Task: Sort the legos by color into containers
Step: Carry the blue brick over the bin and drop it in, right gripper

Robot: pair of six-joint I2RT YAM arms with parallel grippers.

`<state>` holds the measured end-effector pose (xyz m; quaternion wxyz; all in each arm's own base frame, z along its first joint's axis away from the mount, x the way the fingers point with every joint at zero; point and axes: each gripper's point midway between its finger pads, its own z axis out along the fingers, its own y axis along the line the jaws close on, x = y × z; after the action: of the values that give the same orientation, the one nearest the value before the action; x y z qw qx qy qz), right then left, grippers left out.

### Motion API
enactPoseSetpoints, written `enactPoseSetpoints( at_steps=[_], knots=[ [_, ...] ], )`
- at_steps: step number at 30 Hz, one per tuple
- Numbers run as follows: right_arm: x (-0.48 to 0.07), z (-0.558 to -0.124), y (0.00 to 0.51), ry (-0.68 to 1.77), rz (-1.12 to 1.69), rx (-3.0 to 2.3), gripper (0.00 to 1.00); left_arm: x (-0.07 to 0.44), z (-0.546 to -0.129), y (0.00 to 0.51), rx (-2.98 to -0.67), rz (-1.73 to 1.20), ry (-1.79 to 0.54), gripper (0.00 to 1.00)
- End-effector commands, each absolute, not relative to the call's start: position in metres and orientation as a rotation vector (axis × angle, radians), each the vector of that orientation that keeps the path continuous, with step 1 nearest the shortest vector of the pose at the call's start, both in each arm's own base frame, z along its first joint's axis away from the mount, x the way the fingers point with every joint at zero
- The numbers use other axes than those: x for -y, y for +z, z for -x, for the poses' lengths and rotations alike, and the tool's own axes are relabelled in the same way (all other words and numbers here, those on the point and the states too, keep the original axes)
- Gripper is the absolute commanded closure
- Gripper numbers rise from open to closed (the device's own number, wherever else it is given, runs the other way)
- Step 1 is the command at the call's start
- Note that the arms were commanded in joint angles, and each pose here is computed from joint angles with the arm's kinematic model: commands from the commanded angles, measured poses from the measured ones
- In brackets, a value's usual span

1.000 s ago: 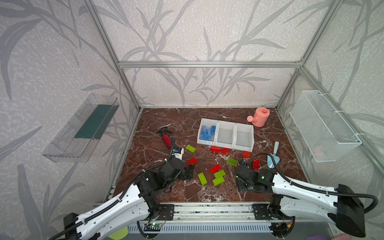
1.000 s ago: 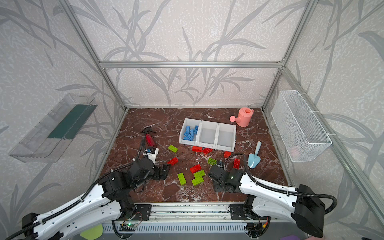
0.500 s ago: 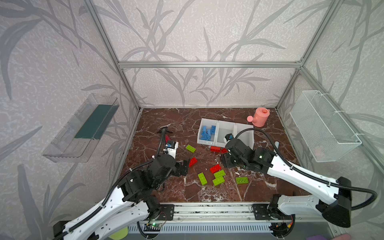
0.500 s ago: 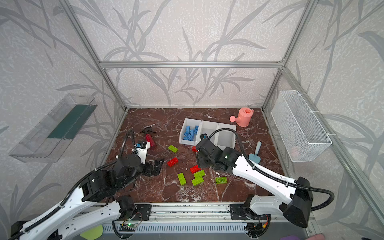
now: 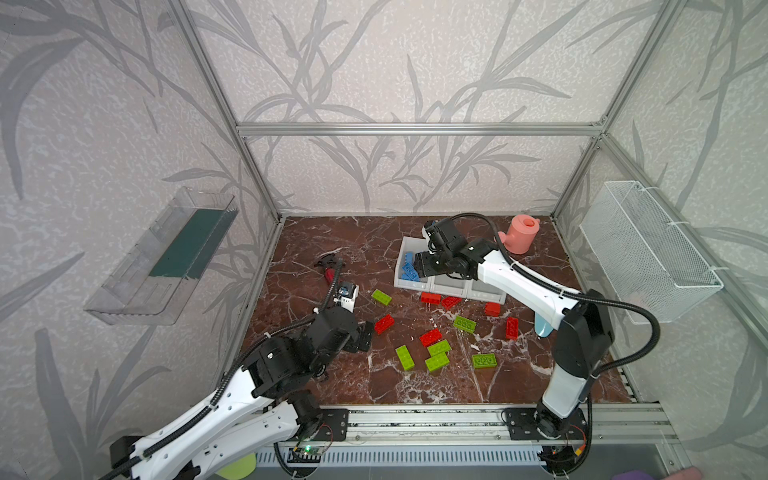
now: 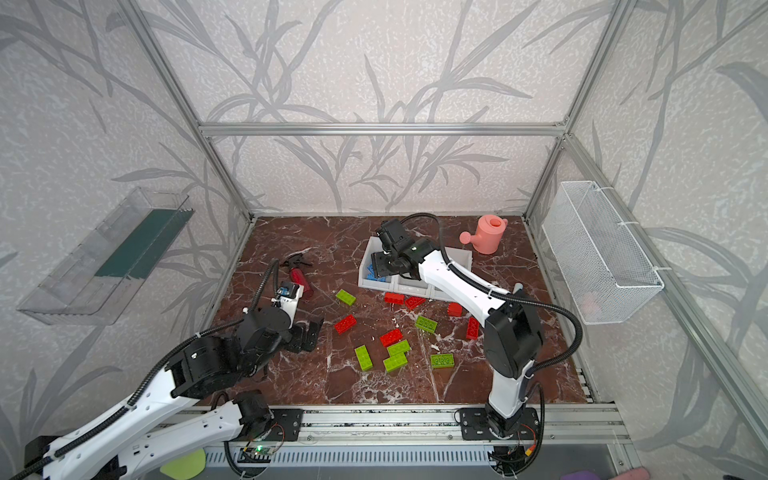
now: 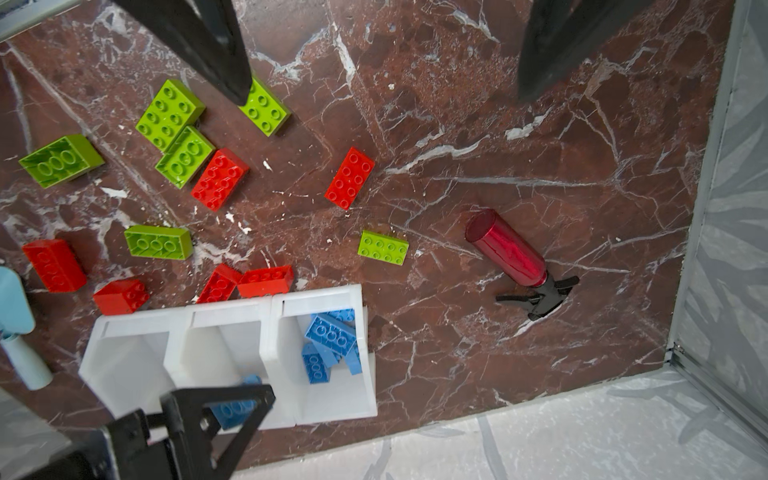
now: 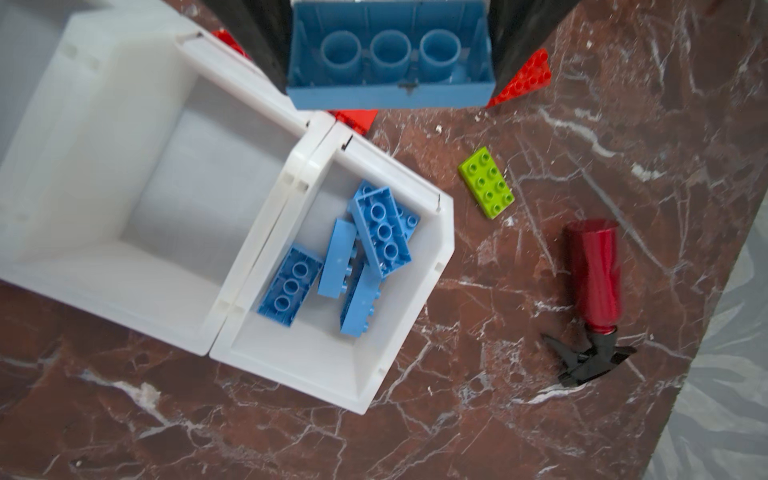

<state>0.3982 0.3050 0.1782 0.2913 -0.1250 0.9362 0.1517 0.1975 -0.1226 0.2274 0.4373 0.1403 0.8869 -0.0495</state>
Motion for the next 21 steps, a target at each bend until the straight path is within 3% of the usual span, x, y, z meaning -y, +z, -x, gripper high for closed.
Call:
enactPoseSetpoints(
  at_steps=[1,15,17,21],
  knots=[
    [-0.311,-0.418,0.172,0.408,0.368,-2.509,0.43,0.117,-0.199,0.223,-2.215,-0.351,-0.077,0.01],
    [-0.328,-0.475,0.134,0.402,0.348,-2.56,0.41,0.119,-0.203,0.217,-2.254,-0.312,-0.145,0.01],
    [-0.326,-0.479,0.134,0.399,0.34,-2.562,0.39,0.12,-0.203,0.216,-2.259,-0.31,-0.156,0.01],
    [-0.323,-0.483,0.136,0.408,0.326,-2.556,0.25,0.118,-0.205,0.215,-2.267,-0.293,-0.157,0.01]
  ],
)
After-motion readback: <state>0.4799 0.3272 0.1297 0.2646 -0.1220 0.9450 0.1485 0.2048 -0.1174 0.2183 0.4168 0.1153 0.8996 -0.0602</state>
